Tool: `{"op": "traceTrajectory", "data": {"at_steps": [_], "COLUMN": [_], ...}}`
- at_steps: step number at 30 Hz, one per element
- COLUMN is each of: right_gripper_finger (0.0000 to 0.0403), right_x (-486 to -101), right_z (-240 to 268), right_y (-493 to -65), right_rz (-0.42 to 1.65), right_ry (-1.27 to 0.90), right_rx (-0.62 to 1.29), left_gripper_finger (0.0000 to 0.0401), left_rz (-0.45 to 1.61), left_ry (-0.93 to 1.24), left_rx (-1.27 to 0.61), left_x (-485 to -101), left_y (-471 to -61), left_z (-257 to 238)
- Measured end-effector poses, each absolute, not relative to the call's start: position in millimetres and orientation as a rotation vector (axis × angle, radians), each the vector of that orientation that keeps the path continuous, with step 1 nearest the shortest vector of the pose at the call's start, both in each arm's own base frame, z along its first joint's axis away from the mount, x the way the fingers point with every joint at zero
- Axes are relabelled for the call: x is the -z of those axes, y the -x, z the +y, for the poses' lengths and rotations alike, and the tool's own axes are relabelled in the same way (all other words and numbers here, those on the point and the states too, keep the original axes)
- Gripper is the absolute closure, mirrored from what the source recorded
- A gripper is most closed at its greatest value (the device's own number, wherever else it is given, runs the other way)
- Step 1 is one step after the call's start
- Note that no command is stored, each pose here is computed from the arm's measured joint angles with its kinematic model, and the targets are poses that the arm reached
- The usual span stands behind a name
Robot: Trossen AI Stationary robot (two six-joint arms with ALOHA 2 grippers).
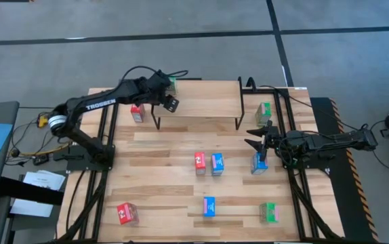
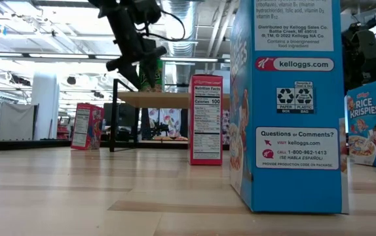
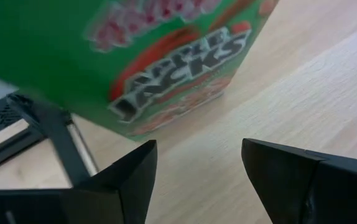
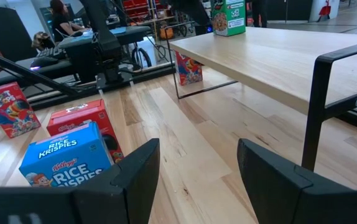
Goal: Stack cereal on shelf
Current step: Put the middle left green cereal box on the shelf
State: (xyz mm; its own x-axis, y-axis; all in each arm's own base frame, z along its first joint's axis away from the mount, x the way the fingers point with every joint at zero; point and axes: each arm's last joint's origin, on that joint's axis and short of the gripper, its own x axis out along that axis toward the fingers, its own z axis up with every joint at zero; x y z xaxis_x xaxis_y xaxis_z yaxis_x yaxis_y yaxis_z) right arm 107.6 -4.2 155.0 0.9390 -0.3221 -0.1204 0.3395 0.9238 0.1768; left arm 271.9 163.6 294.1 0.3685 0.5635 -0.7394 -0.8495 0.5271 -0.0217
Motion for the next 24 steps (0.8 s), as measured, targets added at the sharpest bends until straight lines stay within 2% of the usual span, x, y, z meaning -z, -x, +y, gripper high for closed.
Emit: {"op": "traceTrajectory", "data": {"at_steps": [5,16,24], "right_gripper_finger": [0.0163,0.0163,0.0163], "right_x": [-155.0,-155.0,-155.2], "right_z": [-4.3,-4.2,-4.3], "right_y": [-107.6,-107.6,-107.6], "right_rz": [0.089,0.09,0.089], "right_ry": [-0.197,-0.197,-0.197], "right_rx": [0.34,0.34,0.34], "left_gripper_finger": [0.0182,0.022,0.0225], "left_rz": [0.737,0.697,0.657], "left_ry": [0.438,0.419,0.423], "left_rx": [-0.953,-0.989,-0.997], "left_x": [-291.8,-294.3,-296.6], "left_y": [-275.0,-276.3,-278.1], "left_z": [165.5,167.3,168.7]}}
